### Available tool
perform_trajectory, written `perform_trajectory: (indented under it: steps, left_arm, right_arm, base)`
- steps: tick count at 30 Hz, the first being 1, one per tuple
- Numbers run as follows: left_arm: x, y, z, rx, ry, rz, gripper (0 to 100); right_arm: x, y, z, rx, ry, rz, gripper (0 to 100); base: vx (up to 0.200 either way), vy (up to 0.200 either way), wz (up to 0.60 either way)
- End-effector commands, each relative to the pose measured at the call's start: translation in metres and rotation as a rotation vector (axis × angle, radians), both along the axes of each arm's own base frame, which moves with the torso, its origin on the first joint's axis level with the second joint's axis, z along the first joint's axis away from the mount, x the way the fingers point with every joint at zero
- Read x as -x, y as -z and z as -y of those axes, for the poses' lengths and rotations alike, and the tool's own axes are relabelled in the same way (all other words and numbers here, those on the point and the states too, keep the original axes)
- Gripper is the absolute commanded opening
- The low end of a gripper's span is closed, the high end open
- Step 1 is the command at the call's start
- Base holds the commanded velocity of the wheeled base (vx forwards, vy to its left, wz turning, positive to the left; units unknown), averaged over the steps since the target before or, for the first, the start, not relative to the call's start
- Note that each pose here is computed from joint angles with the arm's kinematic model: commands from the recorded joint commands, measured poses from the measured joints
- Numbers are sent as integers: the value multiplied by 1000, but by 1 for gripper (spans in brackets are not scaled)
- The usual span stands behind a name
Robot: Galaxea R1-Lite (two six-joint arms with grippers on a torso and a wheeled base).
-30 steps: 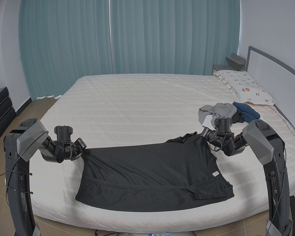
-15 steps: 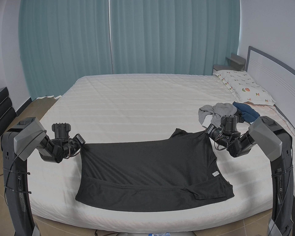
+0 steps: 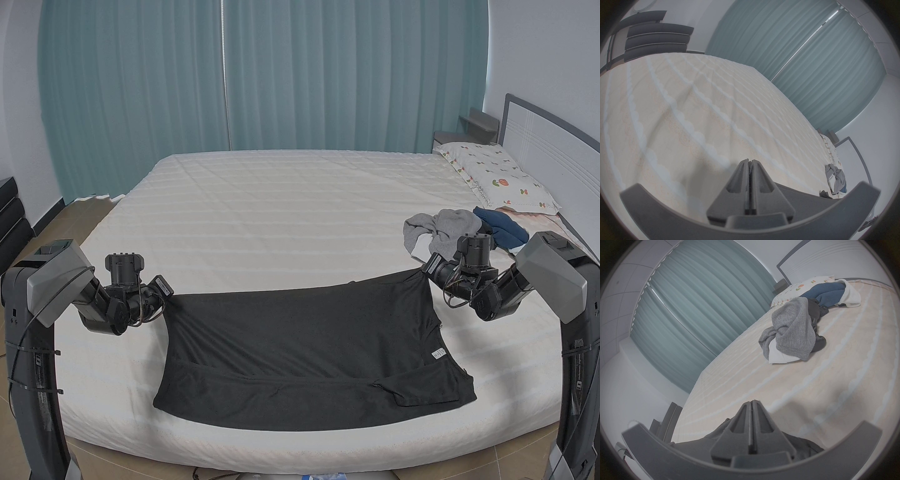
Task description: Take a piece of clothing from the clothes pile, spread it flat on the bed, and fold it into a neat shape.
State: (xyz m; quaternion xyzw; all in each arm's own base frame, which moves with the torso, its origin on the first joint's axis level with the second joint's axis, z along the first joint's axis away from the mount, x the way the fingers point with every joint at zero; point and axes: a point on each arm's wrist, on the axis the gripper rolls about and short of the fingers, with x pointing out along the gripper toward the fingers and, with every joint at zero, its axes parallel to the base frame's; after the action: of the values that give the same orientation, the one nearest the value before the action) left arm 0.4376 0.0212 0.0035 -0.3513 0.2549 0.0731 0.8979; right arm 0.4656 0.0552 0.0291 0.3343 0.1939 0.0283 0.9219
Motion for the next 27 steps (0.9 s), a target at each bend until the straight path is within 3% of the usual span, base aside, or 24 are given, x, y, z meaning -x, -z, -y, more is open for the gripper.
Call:
perform_trajectory:
  steps: [1, 27]
  left_arm:
    - [1, -2, 0, -1, 0, 5, 0]
    - [3, -7, 11, 5, 33, 23, 0]
  right_arm:
    - [8, -7, 4, -1, -15, -3, 0]
    - [6, -1, 25, -4, 26, -25, 0]
  base:
    - [0, 0, 0]
    - [0, 0, 0]
